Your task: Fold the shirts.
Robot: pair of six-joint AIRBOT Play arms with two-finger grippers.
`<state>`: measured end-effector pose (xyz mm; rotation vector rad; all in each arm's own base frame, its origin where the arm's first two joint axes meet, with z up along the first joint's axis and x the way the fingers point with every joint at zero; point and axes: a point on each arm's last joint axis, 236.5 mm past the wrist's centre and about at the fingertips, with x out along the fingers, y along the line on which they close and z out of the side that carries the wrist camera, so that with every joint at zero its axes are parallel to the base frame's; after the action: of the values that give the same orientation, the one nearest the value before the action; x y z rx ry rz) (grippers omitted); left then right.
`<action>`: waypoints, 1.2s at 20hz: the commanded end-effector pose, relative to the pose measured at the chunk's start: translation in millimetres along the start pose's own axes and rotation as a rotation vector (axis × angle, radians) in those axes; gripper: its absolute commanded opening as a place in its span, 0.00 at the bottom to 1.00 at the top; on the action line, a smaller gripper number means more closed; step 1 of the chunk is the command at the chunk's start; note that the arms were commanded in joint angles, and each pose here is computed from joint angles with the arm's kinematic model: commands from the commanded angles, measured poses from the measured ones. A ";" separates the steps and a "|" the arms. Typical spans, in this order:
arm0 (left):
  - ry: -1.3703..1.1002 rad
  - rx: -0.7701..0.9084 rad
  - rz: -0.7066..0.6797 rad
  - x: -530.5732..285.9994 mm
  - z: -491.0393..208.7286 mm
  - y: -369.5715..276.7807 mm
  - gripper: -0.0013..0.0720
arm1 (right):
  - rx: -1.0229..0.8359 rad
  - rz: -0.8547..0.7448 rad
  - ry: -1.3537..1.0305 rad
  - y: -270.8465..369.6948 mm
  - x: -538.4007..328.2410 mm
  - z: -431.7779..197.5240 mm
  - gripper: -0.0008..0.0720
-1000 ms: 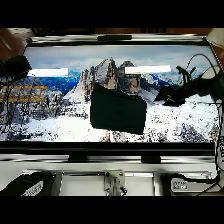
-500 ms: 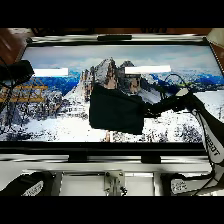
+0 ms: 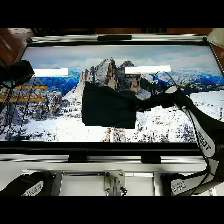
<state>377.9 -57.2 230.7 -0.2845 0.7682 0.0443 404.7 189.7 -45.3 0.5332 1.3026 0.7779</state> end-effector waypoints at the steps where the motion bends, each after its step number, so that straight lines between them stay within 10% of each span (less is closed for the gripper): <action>1: 0.009 -0.002 0.004 -0.3 -2.1 1.3 0.08 | -0.045 -0.020 -0.172 -5.1 -70.5 63.3 0.14; 6: 0.063 0.000 0.030 -0.9 -15.0 7.2 0.08 | 0.150 -0.274 -0.374 -118.5 -241.7 71.2 0.14; 13: 0.063 0.000 0.028 -0.9 -15.2 6.4 0.08 | 0.743 -0.559 -0.480 -249.1 -418.3 -128.4 0.14; 24: 0.071 -0.006 0.012 -1.0 -16.9 2.5 0.08 | 1.256 -0.470 -0.339 -261.2 -330.7 -333.2 0.14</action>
<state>365.6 -58.9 219.0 -0.2865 0.8401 0.0498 148.9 -276.1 -68.5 1.1955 1.2775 -0.5637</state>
